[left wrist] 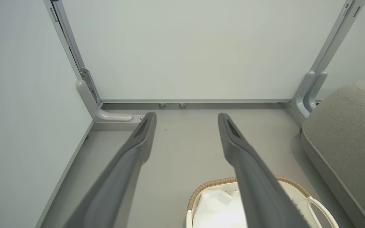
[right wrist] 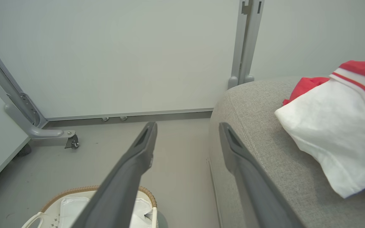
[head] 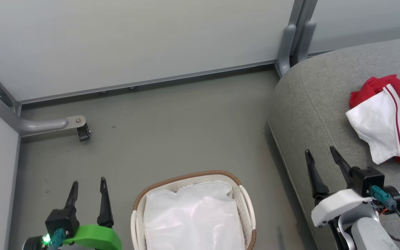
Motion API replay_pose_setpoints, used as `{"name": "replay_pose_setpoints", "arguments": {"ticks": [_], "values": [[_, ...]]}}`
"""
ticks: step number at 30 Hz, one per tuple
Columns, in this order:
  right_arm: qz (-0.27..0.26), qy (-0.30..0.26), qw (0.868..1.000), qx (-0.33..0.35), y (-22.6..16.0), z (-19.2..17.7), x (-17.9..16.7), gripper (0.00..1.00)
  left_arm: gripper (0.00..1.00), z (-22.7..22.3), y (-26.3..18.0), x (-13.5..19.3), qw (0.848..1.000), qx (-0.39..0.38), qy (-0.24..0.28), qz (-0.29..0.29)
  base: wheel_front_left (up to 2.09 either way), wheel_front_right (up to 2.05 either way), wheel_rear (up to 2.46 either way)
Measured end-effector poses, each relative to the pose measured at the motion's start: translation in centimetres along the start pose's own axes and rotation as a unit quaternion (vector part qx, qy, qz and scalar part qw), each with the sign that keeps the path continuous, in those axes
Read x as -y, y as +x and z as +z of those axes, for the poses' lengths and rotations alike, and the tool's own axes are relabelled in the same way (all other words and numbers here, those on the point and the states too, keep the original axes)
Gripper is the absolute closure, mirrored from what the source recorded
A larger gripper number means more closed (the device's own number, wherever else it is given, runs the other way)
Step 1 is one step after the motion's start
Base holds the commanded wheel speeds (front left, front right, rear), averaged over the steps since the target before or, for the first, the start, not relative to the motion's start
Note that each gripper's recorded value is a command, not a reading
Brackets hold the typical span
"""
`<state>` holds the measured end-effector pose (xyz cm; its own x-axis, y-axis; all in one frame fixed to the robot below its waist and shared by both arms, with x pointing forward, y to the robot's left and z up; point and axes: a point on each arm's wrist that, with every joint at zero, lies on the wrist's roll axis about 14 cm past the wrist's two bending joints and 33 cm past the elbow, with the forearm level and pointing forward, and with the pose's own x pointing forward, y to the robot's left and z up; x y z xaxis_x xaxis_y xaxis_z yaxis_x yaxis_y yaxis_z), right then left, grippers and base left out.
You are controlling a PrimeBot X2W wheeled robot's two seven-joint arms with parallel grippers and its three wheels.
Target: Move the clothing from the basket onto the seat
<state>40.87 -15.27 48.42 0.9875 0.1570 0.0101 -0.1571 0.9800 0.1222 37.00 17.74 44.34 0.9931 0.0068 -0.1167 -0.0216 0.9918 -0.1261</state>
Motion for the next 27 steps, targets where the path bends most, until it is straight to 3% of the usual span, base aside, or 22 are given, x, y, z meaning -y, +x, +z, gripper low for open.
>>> {"name": "replay_pose_setpoints", "arguments": {"ticks": [5,6,12,27], "values": [[-0.007,0.006,1.0,-0.009,-1.4,-0.6,0.0,0.0,0.0,-1.0,-1.9,-0.9,0.999,-0.014,-0.024,0.017,0.0,0.0,0.0],[-0.008,0.007,1.0,-0.012,-1.7,-0.8,-0.1,1.0,1.0,-1.3,-2.2,-0.9,0.999,-0.018,-0.028,0.018,0.0,0.0,0.0],[-0.02,0.031,0.998,-0.041,-2.5,-2.6,0.2,1.0,1.0,-3.0,-2.7,-1.1,0.997,-0.048,-0.047,0.027,0.0,0.0,0.0],[-0.064,0.174,0.982,-0.033,-2.5,-1.9,1.6,1.0,1.0,-2.5,-2.4,-1.9,0.979,-0.051,-0.19,0.055,0.0,0.0,0.0]]}}
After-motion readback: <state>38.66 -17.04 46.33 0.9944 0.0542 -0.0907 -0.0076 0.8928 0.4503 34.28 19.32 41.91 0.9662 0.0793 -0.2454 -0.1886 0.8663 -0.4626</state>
